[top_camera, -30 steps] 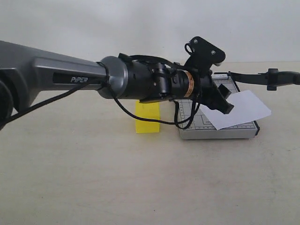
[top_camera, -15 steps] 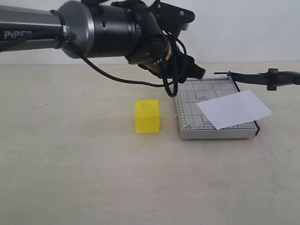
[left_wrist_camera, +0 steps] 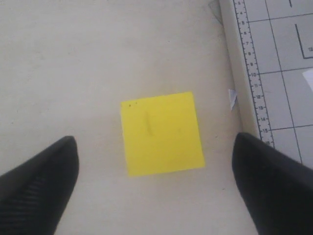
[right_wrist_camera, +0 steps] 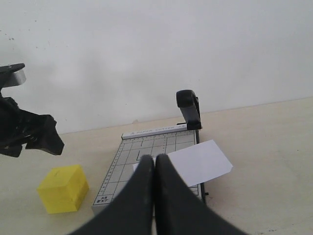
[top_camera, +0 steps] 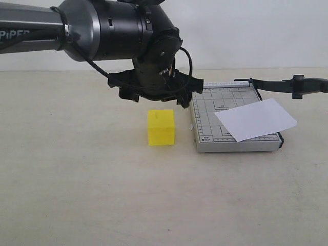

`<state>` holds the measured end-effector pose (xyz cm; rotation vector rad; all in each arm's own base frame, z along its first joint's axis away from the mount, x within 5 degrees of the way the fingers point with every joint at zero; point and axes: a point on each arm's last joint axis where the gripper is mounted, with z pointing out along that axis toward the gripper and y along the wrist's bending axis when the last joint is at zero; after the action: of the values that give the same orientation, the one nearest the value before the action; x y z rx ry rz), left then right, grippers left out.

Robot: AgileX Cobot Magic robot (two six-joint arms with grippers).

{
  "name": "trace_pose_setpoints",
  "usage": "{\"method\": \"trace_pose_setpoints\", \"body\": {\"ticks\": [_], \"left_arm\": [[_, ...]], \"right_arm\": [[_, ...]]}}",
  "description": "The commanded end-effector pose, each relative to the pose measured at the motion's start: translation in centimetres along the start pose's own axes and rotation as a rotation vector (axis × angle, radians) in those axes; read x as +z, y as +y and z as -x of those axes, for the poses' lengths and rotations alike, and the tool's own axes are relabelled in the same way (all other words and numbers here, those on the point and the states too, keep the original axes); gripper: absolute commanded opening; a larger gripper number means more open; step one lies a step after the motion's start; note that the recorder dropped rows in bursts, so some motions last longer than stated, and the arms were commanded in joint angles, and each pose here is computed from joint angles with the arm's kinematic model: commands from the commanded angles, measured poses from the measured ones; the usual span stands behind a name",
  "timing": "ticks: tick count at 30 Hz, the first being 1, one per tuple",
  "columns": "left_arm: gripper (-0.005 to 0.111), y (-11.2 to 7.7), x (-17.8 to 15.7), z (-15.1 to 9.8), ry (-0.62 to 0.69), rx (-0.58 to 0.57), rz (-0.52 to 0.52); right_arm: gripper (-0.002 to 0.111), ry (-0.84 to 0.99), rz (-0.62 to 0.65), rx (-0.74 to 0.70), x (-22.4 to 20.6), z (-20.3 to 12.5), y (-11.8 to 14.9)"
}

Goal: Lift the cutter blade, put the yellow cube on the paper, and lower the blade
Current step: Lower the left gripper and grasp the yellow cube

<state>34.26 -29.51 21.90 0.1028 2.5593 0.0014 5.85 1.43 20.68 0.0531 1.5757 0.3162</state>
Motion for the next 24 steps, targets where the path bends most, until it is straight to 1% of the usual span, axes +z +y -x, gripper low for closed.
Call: {"method": "trace_pose_setpoints", "body": {"ticks": [1, 5, 9, 11, 16, 21, 24], "left_arm": [[0.081, 0.1, 1.2, 0.0, -0.013, -0.079, 0.009], [0.081, -0.6, 2.9, -0.8, 0.008, -0.078, -0.014], [0.081, -1.0, 3.6, -0.9, -0.003, -0.072, -0.042], [0.081, -1.1, 4.1, -1.1, -0.002, -0.062, -0.038], [0.081, -0.7, 4.5, -1.3, 0.015, -0.037, 0.013], [0.081, 0.5, 5.6, -1.1, 0.038, -0.075, 0.037], [0.081, 0.4, 6.4, -1.4, 0.052, -0.08, 0.031]], "right_arm": [[0.0, -0.011, -0.001, -0.003, -0.1, 0.1, 0.0], [0.0, -0.011, -0.001, -0.003, -0.1, 0.1, 0.0], [0.0, -0.011, -0.001, -0.003, -0.1, 0.1, 0.0], [0.0, -0.011, -0.001, -0.003, -0.1, 0.1, 0.0], [0.0, -0.011, -0.001, -0.003, -0.1, 0.1, 0.0], [0.0, -0.011, -0.001, -0.003, -0.1, 0.1, 0.0], [0.0, -0.011, -0.001, -0.003, -0.1, 0.1, 0.0]]}}
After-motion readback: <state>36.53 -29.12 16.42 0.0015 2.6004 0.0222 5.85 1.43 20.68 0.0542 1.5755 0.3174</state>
